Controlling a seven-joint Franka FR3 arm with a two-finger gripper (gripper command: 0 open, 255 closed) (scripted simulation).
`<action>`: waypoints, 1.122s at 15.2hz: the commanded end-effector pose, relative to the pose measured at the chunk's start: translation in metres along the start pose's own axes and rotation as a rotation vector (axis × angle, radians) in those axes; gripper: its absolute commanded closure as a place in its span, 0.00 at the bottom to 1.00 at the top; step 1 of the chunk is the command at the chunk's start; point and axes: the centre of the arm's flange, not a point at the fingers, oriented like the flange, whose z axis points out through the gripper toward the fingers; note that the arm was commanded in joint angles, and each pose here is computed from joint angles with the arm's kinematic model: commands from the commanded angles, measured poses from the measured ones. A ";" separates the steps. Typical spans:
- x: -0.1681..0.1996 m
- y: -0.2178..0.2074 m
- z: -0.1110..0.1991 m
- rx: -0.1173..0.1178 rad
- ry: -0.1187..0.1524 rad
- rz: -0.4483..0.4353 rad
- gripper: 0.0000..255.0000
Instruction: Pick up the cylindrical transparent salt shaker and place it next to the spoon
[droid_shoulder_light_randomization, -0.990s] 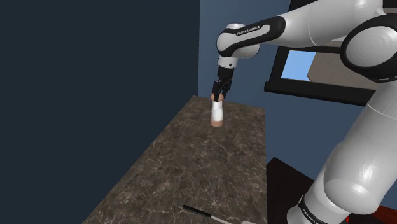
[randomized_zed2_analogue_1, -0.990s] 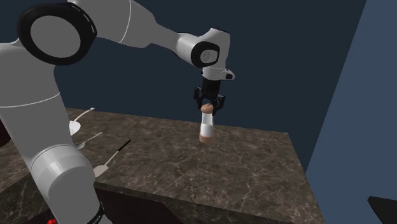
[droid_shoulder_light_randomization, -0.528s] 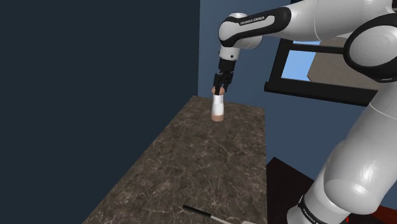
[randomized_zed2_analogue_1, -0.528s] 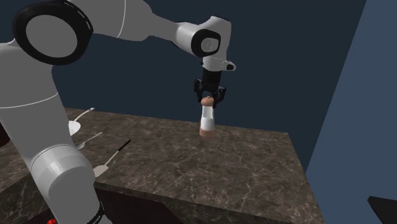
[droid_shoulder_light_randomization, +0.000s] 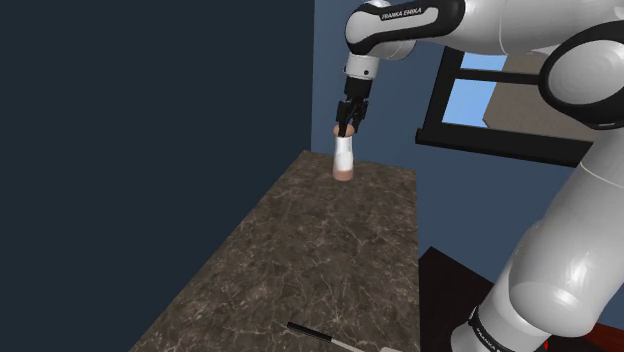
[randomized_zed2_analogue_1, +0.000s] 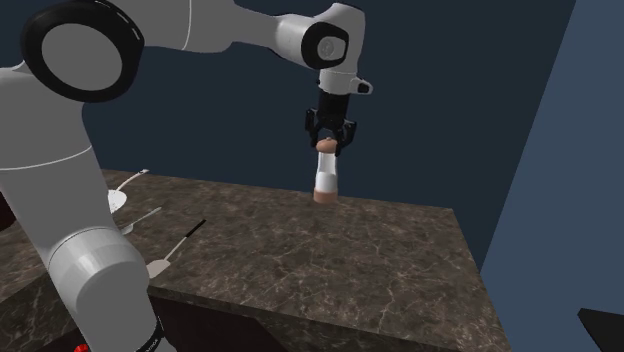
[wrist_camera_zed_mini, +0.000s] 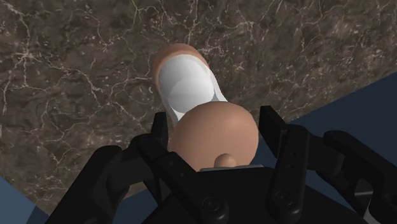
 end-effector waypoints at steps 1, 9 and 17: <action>0.001 -0.003 -0.010 0.000 0.000 0.000 1.00; 0.002 -0.010 -0.052 0.000 0.000 0.000 1.00; 0.003 -0.017 -0.094 0.000 0.000 0.000 1.00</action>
